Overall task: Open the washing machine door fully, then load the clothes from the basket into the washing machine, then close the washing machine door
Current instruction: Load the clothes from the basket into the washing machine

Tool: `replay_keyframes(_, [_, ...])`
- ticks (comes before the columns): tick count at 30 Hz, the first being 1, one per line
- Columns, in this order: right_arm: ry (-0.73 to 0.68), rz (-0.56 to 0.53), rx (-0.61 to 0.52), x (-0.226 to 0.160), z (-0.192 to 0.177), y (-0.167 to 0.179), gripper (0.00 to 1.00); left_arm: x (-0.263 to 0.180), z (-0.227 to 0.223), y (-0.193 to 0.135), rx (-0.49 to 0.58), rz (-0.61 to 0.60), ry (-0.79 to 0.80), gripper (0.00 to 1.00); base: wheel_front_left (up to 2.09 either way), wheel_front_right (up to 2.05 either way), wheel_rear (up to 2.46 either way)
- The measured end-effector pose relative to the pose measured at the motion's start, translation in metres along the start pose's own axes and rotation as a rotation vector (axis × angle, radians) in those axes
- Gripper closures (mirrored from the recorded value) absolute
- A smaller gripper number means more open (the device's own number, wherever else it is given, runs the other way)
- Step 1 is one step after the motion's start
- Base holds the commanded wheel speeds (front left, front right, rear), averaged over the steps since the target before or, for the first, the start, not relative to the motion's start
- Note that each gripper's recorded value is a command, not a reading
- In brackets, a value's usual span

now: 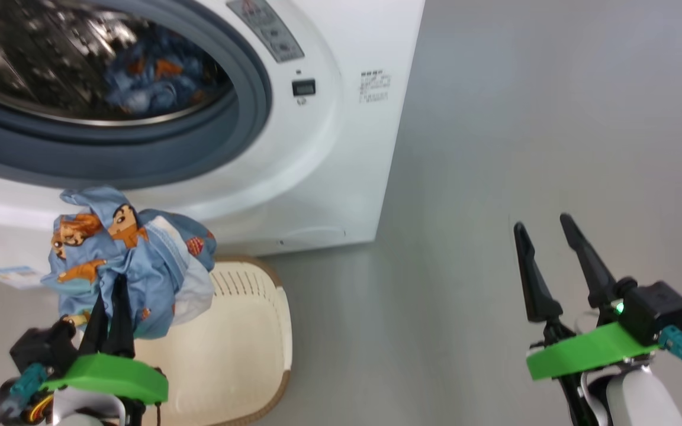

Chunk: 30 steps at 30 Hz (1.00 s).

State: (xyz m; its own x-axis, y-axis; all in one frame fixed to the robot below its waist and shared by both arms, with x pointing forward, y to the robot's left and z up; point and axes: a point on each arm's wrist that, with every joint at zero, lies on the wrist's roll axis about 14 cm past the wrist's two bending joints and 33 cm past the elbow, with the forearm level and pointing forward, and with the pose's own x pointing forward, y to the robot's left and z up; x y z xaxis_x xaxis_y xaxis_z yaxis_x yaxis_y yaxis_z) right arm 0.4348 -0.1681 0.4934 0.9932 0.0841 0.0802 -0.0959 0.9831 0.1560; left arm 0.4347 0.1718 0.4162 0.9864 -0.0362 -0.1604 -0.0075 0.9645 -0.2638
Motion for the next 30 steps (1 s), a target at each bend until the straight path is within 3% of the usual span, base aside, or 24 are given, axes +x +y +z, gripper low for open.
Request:
replay_keyframes(12, [-0.077,0.020,-0.016,-0.026,0.036,0.010,0.00,-0.041,0.063,-0.007,0.047,-0.020,-0.187,1.00,0.00,0.00,0.00])
replay_keyframes(20, [-0.085,0.019,-0.032,-0.056,0.043,0.013,0.00,-0.075,0.071,-0.007,0.080,-0.014,-0.220,1.00,0.00,0.00,0.00])
replay_keyframes(30, [-0.118,0.019,-0.036,-0.063,0.055,0.014,0.00,-0.083,0.083,-0.014,0.086,-0.017,-0.265,1.00,0.00,0.00,0.00])
